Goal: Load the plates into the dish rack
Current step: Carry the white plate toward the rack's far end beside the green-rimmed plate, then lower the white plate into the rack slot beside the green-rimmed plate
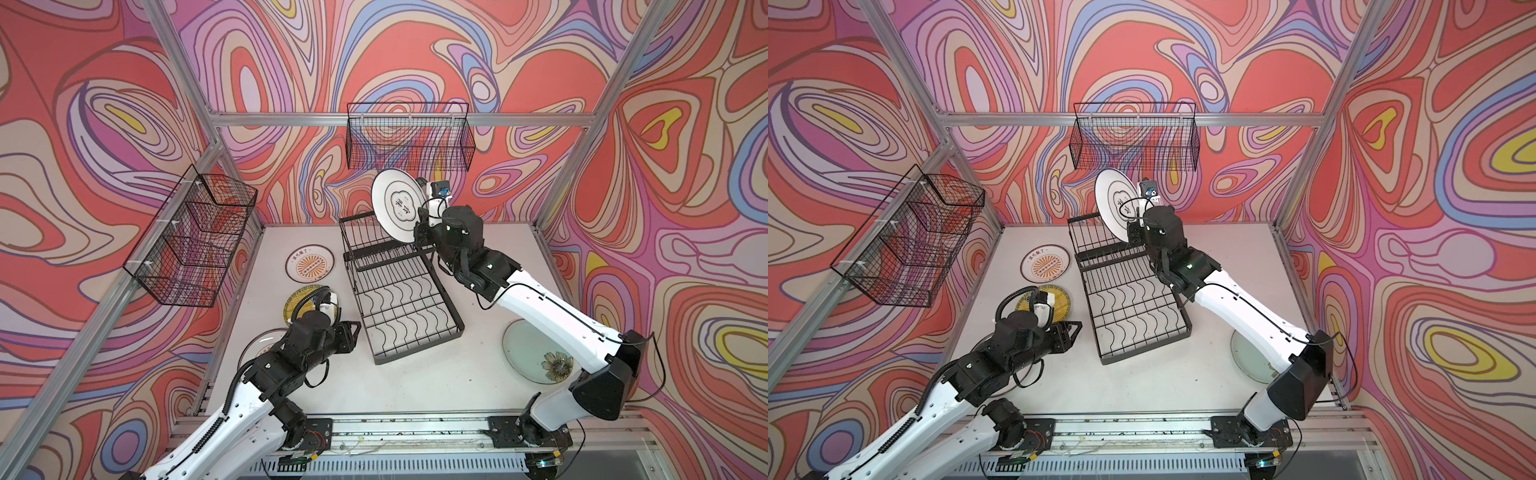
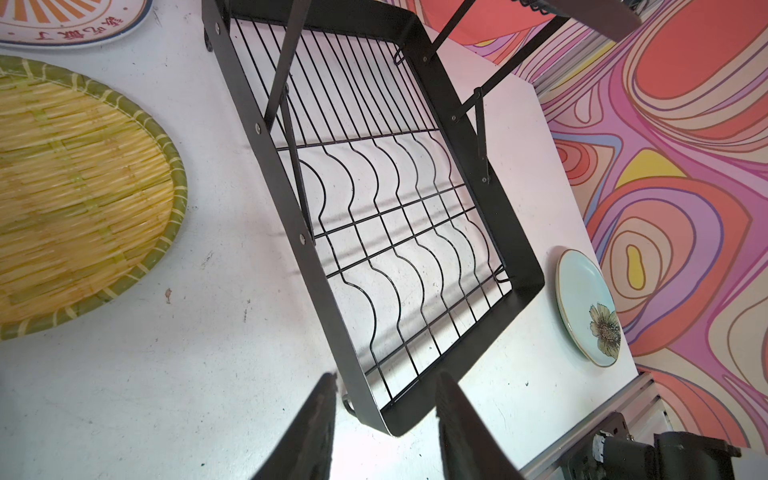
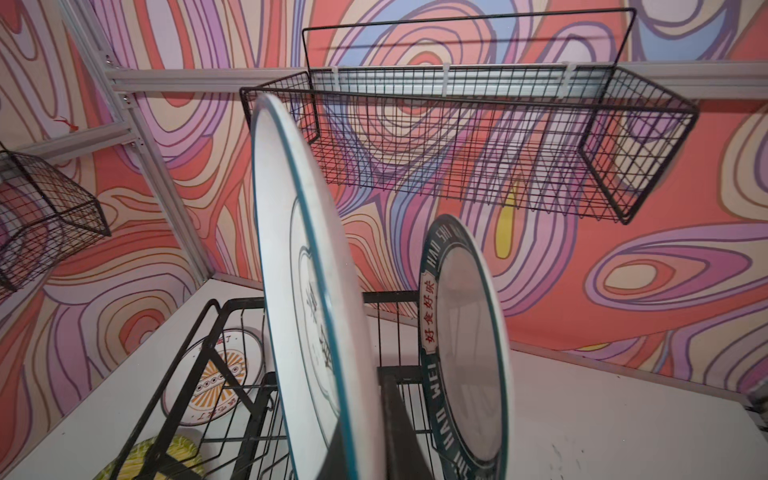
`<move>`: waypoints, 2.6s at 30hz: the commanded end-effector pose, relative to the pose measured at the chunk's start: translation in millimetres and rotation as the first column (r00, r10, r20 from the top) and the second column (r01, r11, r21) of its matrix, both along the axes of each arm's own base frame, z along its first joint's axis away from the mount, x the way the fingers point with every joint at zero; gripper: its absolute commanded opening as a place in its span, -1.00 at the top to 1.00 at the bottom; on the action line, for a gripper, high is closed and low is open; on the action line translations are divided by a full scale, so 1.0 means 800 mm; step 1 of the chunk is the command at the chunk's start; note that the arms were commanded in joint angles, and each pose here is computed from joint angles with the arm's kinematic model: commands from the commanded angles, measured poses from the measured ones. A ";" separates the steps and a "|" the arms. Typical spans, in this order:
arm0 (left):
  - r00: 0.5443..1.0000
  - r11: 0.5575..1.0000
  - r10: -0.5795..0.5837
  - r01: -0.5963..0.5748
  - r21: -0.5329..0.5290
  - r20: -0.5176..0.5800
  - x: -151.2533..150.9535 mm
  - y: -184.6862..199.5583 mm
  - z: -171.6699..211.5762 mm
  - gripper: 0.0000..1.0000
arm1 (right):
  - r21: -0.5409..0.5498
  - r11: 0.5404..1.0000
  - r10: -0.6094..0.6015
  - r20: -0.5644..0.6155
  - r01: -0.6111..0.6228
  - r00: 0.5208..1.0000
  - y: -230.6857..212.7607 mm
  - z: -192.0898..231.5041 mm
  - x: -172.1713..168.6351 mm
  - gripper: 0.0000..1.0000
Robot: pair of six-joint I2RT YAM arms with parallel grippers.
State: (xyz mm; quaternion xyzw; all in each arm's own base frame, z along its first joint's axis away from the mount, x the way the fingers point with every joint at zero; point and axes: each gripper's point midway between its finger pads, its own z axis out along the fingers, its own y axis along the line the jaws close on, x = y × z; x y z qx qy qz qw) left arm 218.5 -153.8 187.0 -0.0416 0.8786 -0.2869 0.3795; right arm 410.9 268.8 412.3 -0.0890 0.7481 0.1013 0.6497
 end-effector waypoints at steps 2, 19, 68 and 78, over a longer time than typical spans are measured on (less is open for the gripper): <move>1.000 1.000 0.002 -0.002 0.010 -0.025 -0.002 0.000 -0.010 0.15 | -0.015 0.992 -0.122 0.066 0.123 0.990 -0.018 0.025 0.008 1.00; 1.000 1.000 -0.003 0.004 0.017 -0.031 0.004 -0.005 -0.010 0.16 | -0.131 0.955 -0.256 0.085 0.265 0.963 -0.025 0.010 0.028 1.00; 0.999 0.999 0.002 0.000 0.040 -0.038 0.005 -0.003 -0.011 0.16 | -0.212 0.911 -0.362 0.000 0.354 0.932 -0.024 -0.065 0.046 1.00; 0.999 0.999 0.003 -0.002 0.039 -0.038 0.004 -0.002 -0.012 0.16 | -0.212 0.907 -0.375 -0.021 0.363 0.927 -0.017 -0.085 0.036 1.00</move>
